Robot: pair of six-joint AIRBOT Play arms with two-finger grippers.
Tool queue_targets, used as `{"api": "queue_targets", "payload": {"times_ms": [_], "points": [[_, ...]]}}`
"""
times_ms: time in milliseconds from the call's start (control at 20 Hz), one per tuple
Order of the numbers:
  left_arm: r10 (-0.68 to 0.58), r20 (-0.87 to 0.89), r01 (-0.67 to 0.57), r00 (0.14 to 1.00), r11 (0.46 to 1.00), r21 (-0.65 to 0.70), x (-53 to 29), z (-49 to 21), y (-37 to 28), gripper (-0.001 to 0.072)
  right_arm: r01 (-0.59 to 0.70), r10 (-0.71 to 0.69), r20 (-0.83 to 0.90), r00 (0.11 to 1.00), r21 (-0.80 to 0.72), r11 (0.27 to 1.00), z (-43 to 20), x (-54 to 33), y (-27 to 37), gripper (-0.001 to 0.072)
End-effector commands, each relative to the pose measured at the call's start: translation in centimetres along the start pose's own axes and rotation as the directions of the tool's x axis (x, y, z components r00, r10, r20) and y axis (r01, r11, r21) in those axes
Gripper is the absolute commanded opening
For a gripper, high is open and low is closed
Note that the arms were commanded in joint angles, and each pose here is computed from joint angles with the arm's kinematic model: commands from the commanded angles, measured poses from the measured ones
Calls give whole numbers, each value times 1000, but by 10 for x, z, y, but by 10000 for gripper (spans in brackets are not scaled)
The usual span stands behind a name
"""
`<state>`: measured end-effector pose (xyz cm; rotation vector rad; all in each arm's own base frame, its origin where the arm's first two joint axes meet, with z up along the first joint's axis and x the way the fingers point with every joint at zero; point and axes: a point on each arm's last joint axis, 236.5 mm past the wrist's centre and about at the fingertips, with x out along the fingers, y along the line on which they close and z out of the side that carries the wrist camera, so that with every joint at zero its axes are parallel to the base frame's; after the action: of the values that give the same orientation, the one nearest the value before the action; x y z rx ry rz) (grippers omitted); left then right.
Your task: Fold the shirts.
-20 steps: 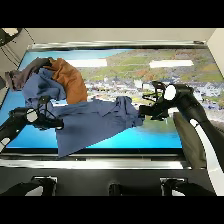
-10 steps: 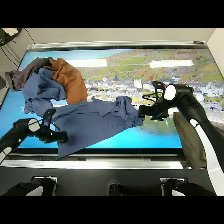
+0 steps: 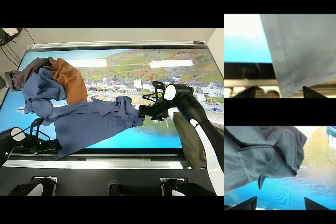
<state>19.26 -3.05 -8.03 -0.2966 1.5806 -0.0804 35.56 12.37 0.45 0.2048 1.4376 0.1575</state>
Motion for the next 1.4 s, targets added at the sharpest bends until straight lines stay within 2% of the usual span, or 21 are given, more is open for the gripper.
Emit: {"api": "queue_targets", "payload": {"times_ms": [0,50,100,350,450,550,600,650,750,900,1150,1250,1300,1350], "points": [[-123,-40,120,992,991,-67,17,-20,-12,702,-1,1,1,1000,0,1000,0,0,0,674],[-142,-46,138,989,987,-82,22,-23,-16,630,-1,1,1,1000,0,1000,0,0,0,674],[-163,-34,159,986,983,-97,25,-21,-20,591,-1,1,1,1000,0,1000,0,0,0,674],[-190,5,190,982,977,-97,29,-14,-31,588,-1,1,2,1000,0,1000,0,0,0,674],[-188,-1,187,982,976,-107,34,-16,-29,484,-3,3,10,1000,0,1000,2,0,1,674],[-186,4,185,983,977,-110,35,-16,-28,286,-6,6,24,1000,1,1000,5,0,2,675],[-185,10,185,983,977,-110,35,-14,-28,140,-15,15,38,999,3,1000,9,-1,4,674],[-185,10,185,983,977,-107,35,-14,-28,23,-28,27,54,998,5,1000,13,-1,7,674],[-184,14,184,983,978,-101,35,-14,-28,22,-42,41,84,996,5,999,20,-1,10,674],[-183,24,185,983,979,-80,32,-10,-29,22,41,-39,159,986,-9,999,40,1,-10,673],[-184,37,186,982,981,-63,28,-5,-30,22,77,-79,-48,996,-34,996,13,56,-25,672],[-185,35,186,982,981,-59,27,-5,-30,22,84,-86,-66,994,-34,996,14,74,-29,671],[-185,35,186,982,981,-59,27,-5,-30,22,74,-76,-55,996,-30,997,18,79,-27,662],[-185,35,186,982,981,-59,27,-5,-30,22,67,-67,-30,997,-27,997,25,82,-25,577]]}}
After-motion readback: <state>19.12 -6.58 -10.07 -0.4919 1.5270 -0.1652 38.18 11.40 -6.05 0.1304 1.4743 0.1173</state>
